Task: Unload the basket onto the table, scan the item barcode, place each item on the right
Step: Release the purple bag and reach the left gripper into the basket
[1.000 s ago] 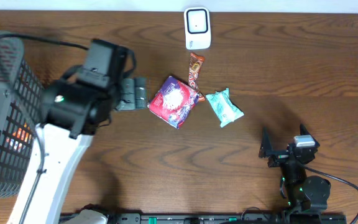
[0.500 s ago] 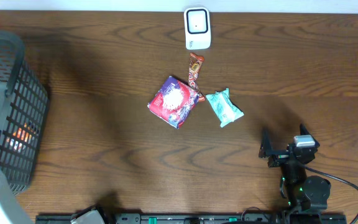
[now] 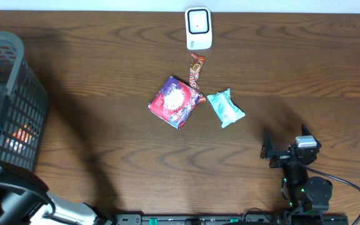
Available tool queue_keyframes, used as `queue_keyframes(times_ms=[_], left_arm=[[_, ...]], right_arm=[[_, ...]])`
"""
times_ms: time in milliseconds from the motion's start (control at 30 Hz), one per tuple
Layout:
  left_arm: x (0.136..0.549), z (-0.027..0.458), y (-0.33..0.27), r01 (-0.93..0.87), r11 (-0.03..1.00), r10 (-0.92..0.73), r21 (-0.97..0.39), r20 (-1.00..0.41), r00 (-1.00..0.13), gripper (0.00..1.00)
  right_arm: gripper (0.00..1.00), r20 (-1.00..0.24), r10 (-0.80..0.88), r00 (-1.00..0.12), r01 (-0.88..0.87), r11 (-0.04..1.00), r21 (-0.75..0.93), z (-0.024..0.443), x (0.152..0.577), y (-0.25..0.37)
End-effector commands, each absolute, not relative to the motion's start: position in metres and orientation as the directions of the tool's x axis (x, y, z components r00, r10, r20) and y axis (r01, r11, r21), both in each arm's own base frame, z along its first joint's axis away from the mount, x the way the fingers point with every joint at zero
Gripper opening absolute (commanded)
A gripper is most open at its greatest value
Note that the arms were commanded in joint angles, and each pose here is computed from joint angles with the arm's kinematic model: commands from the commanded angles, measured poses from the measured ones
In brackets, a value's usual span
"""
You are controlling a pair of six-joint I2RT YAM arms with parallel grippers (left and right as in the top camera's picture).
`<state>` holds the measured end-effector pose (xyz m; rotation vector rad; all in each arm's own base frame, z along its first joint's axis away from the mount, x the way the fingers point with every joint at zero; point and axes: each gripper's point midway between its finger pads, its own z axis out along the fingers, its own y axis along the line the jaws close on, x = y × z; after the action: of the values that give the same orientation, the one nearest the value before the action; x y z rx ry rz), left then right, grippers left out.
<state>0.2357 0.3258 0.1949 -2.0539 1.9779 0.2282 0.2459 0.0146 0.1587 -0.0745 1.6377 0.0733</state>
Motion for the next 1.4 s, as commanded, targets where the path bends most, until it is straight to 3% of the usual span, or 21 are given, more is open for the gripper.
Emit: queue_keyframes(times_ms=[0, 33, 67, 100, 200, 367, 700, 867, 1100, 1133, 1167, 1200, 1233, 1300, 1367], left_arm=[[0.229, 0.17, 0.323, -0.996, 0.015, -0.984, -0.083, -0.176, 0.0, 0.98], [0.227, 0.163, 0.319, -0.997, 0.042, -0.988, -0.064, -0.148, -0.032, 0.94], [0.231, 0.152, 0.31, -0.991, 0.116, -0.99, -0.064, -0.084, -0.11, 0.79], [0.236, 0.144, 0.304, -0.988, 0.133, -0.991, -0.082, -0.037, -0.131, 0.76], [0.253, 0.124, 0.279, -0.979, 0.116, -0.981, -0.166, 0.137, -0.139, 0.76], [0.255, 0.097, 0.257, -0.986, 0.126, -0.95, -0.113, 0.272, -0.152, 0.79], [0.271, 0.079, 0.256, -0.984, 0.153, -0.958, -0.086, 0.232, -0.169, 0.9], [0.256, 0.065, 0.267, -0.986, 0.155, -0.978, 0.056, 0.147, -0.145, 0.9], [0.249, 0.029, 0.259, -0.987, 0.148, -0.978, 0.067, 0.155, -0.137, 0.9], [0.248, 0.026, 0.258, -0.987, 0.149, -0.978, 0.068, 0.157, -0.137, 0.87], [0.247, 0.022, 0.257, -0.987, 0.148, -0.978, 0.068, 0.157, -0.136, 0.65], [0.247, 0.022, 0.257, -0.987, 0.149, -0.978, 0.068, 0.157, -0.137, 0.52], [0.247, 0.022, 0.257, -0.987, 0.148, -0.978, 0.067, 0.155, -0.136, 0.3], [0.248, 0.024, 0.259, -0.987, 0.148, -0.979, 0.064, 0.152, -0.137, 0.11], [0.248, 0.028, 0.258, -0.987, 0.148, -0.979, 0.066, 0.154, -0.136, 0.07]], right_arm=[[0.99, -0.998, -0.011, -0.067, -0.098, 0.995, -0.005, 0.158, 0.246, 0.016], [0.99, -0.998, -0.011, -0.067, -0.098, 0.995, -0.005, 0.159, 0.246, 0.016], [0.99, -0.998, -0.011, -0.067, -0.098, 0.995, -0.004, 0.158, 0.246, 0.016], [0.99, -0.998, -0.011, -0.067, -0.098, 0.995, -0.005, 0.159, 0.246, 0.016], [0.99, -0.998, -0.011, -0.067, -0.098, 0.995, -0.005, 0.158, 0.246, 0.016], [0.99, -0.998, -0.011, -0.067, -0.098, 0.995, -0.005, 0.158, 0.246, 0.016], [0.99, -0.998, -0.011, -0.067, -0.098, 0.995, -0.005, 0.159, 0.246, 0.016], [0.99, -0.998, -0.011, -0.067, -0.098, 0.995, -0.005, 0.158, 0.246, 0.016], [0.99, -0.998, -0.011, -0.067, -0.098, 0.995, -0.005, 0.159, 0.246, 0.016], [0.99, -0.998, -0.011, -0.067, -0.098, 0.995, -0.005, 0.158, 0.246, 0.016], [0.99, -0.998, -0.011, -0.067, -0.098, 0.995, -0.005, 0.158, 0.246, 0.016], [0.99, -0.998, -0.011, -0.067, -0.098, 0.995, -0.005, 0.158, 0.246, 0.016], [0.99, -0.998, -0.011, -0.067, -0.098, 0.995, -0.005, 0.158, 0.246, 0.016], [0.99, -0.998, -0.011, -0.067, -0.098, 0.995, -0.005, 0.158, 0.246, 0.016], [0.99, -0.998, -0.011, -0.067, -0.098, 0.995, -0.005, 0.158, 0.246, 0.016]])
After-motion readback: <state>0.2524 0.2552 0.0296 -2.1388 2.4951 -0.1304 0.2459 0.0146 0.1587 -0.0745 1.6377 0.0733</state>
